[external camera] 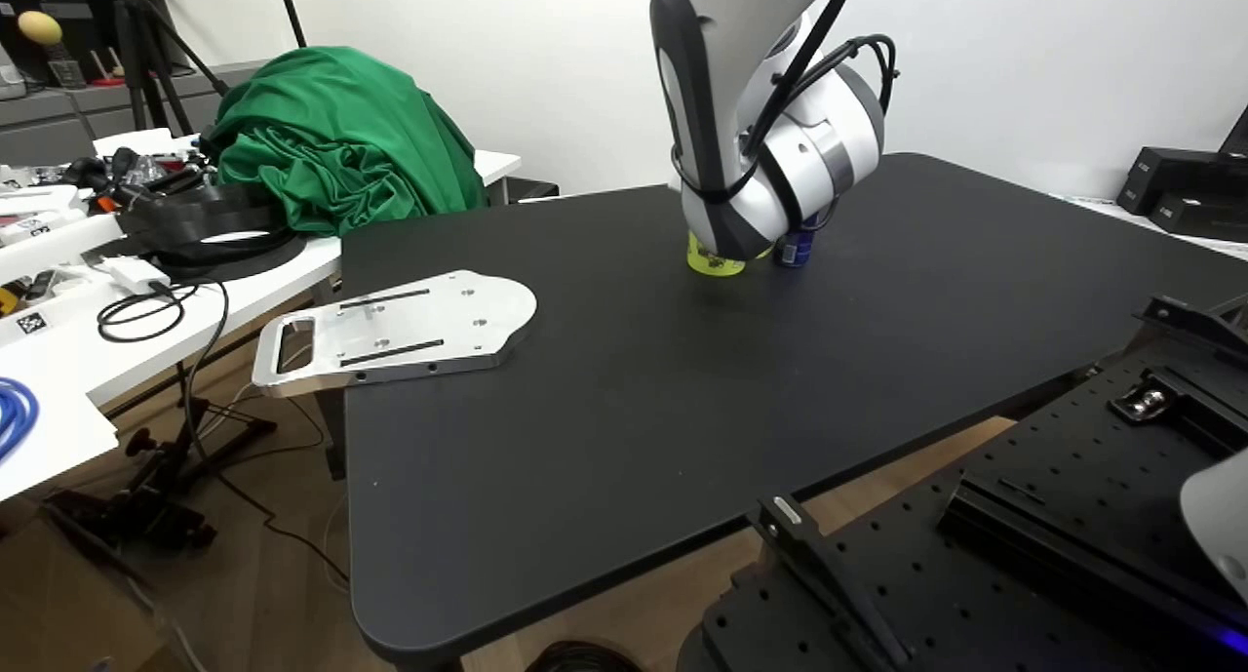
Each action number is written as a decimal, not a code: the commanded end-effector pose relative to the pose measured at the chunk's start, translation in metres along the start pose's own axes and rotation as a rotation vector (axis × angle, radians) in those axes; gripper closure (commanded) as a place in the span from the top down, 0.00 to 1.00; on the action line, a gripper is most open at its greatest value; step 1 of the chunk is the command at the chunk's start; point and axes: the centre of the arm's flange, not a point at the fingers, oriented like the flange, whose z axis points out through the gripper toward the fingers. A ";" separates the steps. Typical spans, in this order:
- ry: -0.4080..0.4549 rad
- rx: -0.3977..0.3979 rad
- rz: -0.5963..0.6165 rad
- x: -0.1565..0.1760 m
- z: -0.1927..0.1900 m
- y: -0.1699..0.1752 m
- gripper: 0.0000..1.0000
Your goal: Put the marker in the mug
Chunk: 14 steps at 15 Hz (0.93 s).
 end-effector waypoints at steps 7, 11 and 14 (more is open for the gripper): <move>0.016 0.007 0.085 0.038 -0.021 0.017 1.00; -0.084 -0.060 0.081 0.069 -0.043 0.021 1.00; -0.179 -0.117 -0.051 0.090 -0.056 0.027 1.00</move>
